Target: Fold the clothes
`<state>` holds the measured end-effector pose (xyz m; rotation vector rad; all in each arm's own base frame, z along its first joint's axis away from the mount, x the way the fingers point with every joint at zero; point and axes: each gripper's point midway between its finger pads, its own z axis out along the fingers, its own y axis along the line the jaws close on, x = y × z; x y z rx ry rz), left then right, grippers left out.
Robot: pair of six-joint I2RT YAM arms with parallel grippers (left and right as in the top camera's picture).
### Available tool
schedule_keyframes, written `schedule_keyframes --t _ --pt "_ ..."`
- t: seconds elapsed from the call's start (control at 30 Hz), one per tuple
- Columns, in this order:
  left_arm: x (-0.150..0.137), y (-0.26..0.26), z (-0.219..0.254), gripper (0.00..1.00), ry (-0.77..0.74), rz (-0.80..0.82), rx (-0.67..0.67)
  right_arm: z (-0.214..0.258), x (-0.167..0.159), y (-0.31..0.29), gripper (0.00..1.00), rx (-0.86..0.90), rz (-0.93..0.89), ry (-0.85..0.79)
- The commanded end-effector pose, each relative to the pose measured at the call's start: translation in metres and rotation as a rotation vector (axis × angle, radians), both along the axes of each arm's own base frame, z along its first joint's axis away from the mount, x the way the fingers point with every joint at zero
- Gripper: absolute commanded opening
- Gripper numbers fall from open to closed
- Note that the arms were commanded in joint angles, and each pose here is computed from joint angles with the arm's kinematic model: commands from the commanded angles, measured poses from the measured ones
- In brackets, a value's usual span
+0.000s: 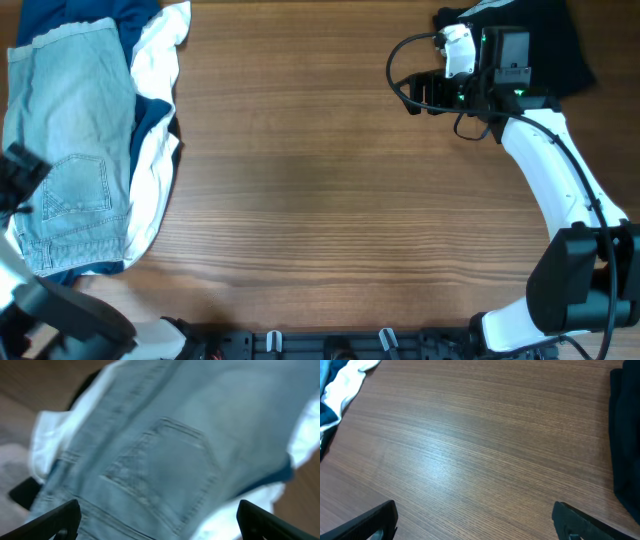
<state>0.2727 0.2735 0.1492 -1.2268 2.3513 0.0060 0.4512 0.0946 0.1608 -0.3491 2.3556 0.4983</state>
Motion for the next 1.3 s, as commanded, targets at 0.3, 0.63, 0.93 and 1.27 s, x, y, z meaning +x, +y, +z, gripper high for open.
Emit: schedule_keyframes --t 0.3,0.63,0.93,1.27 --pt "0.013 0.061 -0.106 0.96 0.097 -0.133 0.033 -0.015 -0.002 0.006 1.00 0.015 0.019 0.060" --pt "0.036 0.037 -0.125 0.24 0.124 -0.231 0.011 -0.011 0.003 0.007 0.92 0.018 0.018 0.030" --pt "0.125 -0.086 -0.044 0.04 -0.296 -0.463 -0.261 0.015 0.025 -0.001 0.55 0.183 -0.157 0.007" --pt "0.159 -0.419 -0.006 0.04 -0.279 -1.024 -0.515 0.042 0.028 -0.043 0.54 0.356 -0.310 0.027"
